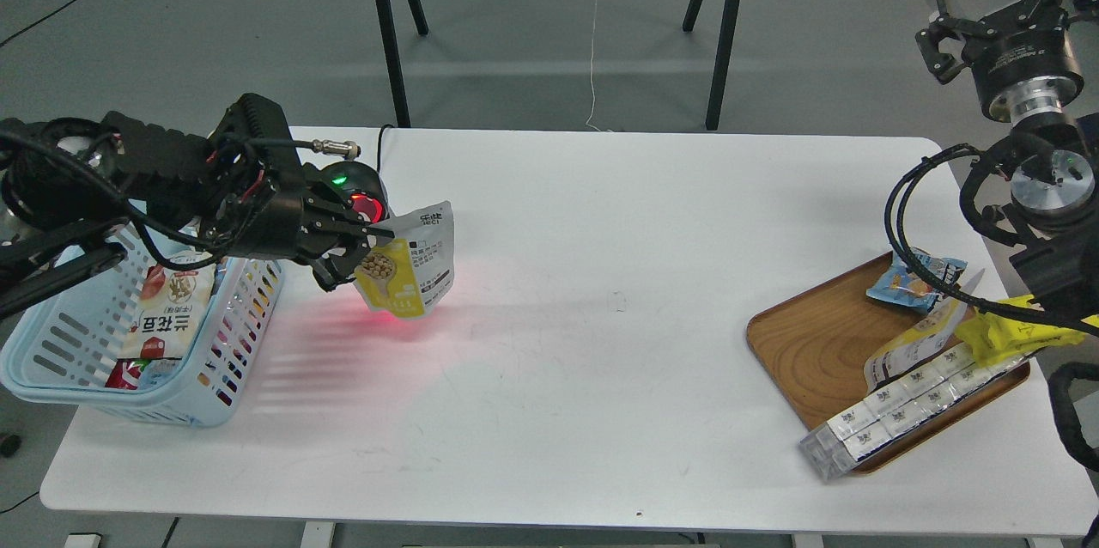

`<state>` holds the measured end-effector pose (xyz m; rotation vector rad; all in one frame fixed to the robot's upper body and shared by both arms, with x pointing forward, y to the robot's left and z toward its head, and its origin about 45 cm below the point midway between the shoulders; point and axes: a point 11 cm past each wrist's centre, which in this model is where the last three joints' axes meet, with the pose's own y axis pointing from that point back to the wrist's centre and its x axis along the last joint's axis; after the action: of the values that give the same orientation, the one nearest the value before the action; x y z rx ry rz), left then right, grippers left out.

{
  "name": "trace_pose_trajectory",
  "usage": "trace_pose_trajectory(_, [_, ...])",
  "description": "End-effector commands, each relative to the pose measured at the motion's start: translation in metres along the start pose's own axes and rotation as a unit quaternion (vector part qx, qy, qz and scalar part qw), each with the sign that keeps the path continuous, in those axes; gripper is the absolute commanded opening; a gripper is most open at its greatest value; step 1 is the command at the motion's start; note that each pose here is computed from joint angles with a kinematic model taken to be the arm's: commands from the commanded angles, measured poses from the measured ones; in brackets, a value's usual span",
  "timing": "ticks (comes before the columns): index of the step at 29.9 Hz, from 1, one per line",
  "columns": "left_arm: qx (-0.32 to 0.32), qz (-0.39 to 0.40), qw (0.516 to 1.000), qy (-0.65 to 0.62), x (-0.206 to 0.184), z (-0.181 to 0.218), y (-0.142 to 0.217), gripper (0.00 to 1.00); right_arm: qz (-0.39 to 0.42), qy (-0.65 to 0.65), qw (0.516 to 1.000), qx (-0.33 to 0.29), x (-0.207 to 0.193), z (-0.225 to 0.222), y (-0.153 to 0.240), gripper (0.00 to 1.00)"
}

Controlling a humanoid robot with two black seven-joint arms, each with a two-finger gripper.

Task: Scan snack and place in basket
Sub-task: 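Hold the yellow pouch in front of the barcode scanner with left gripper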

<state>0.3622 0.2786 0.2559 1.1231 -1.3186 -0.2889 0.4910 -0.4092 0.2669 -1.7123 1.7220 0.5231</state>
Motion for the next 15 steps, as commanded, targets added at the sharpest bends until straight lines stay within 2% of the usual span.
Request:
trace_pose_trajectory(1, [0.001, -0.001, 1.000, 0.001, -0.0019, -0.0007, 0.0001, 0.01, 0.000, 0.000, 1.000, 0.000, -0.0003, 0.0003, -0.0001, 0.99])
trace_pose_trajectory(15, [-0.004, 0.003, 1.000, -0.001, 0.0013, 0.0019, -0.0033, 0.01, -0.003, -0.001, 1.000, 0.001, -0.0032, -0.0003, -0.0019, 0.99])
